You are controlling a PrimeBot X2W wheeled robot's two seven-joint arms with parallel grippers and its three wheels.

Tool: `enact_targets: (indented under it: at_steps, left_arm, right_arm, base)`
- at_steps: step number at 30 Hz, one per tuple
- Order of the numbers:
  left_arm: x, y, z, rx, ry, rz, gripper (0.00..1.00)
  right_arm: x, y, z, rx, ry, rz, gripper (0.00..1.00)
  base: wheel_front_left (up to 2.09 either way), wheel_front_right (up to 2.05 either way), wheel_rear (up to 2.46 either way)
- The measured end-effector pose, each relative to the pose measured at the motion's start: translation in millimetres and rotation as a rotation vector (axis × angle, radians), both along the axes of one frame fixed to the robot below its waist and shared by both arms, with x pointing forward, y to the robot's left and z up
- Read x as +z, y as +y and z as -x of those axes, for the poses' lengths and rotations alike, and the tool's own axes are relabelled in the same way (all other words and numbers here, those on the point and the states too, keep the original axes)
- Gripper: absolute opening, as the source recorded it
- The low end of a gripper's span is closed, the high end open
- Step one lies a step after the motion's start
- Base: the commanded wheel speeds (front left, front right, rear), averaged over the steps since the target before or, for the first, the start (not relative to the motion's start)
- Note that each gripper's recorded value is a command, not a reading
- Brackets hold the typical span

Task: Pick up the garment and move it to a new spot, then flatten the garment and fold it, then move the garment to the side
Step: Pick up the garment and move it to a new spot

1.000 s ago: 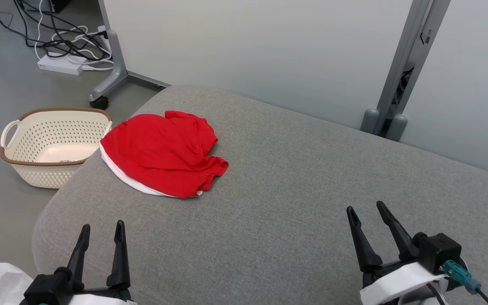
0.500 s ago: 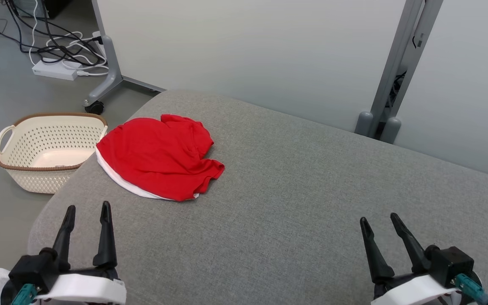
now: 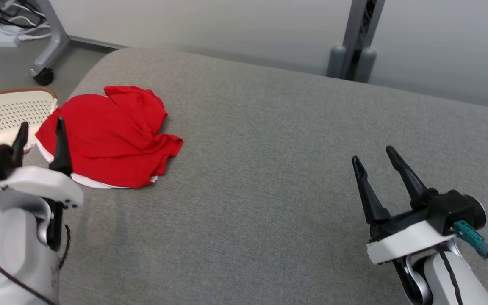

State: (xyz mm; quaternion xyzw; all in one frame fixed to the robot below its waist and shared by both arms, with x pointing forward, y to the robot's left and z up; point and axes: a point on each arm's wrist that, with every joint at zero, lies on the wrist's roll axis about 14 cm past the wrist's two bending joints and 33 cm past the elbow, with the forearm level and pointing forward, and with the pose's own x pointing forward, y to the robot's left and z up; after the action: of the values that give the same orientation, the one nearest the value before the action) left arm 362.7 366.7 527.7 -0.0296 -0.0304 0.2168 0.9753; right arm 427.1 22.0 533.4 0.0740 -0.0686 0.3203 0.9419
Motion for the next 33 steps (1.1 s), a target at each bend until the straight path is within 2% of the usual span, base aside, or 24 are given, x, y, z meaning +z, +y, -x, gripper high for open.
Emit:
enact_targets:
  at_steps: [4, 7, 8, 15, 24, 33]
  left_arm:
    - [-18, 10, -46, -0.024, 0.156, 0.02, 1.0]
    - [-54, 6, -68, -0.052, 0.332, 0.088, 1.0]
    - [-72, 2, -80, -0.071, 0.435, 0.118, 1.0]
    - [-119, -7, -105, -0.095, 0.688, 0.215, 1.0]
    - [-146, -10, -124, -0.069, 0.809, 0.244, 1.0]
    - [-170, -18, -125, -0.044, 0.919, 0.281, 1.0]
  right_arm:
    - [-6, -4, -17, -0.007, 0.003, -0.004, 1.0]
    - [-13, -7, -26, -0.015, 0.011, -0.006, 1.0]
    - [-20, -10, -31, -0.024, 0.026, -0.008, 1.0]
    - [-51, -23, -40, -0.053, 0.096, -0.001, 1.0]
    - [-71, -42, -51, -0.111, 0.143, -0.003, 1.0]
    - [-79, -54, -54, -0.147, 0.161, -0.002, 1.0]
  base:
    - [0.0, 0.0, 0.0]
    - [0.0, 0.0, 0.0]
    - [0.0, 0.0, 0.0]
    - [0.0, 0.0, 0.0]
    - [0.0, 0.0, 0.0]
    - [0.0, 0.0, 0.0]
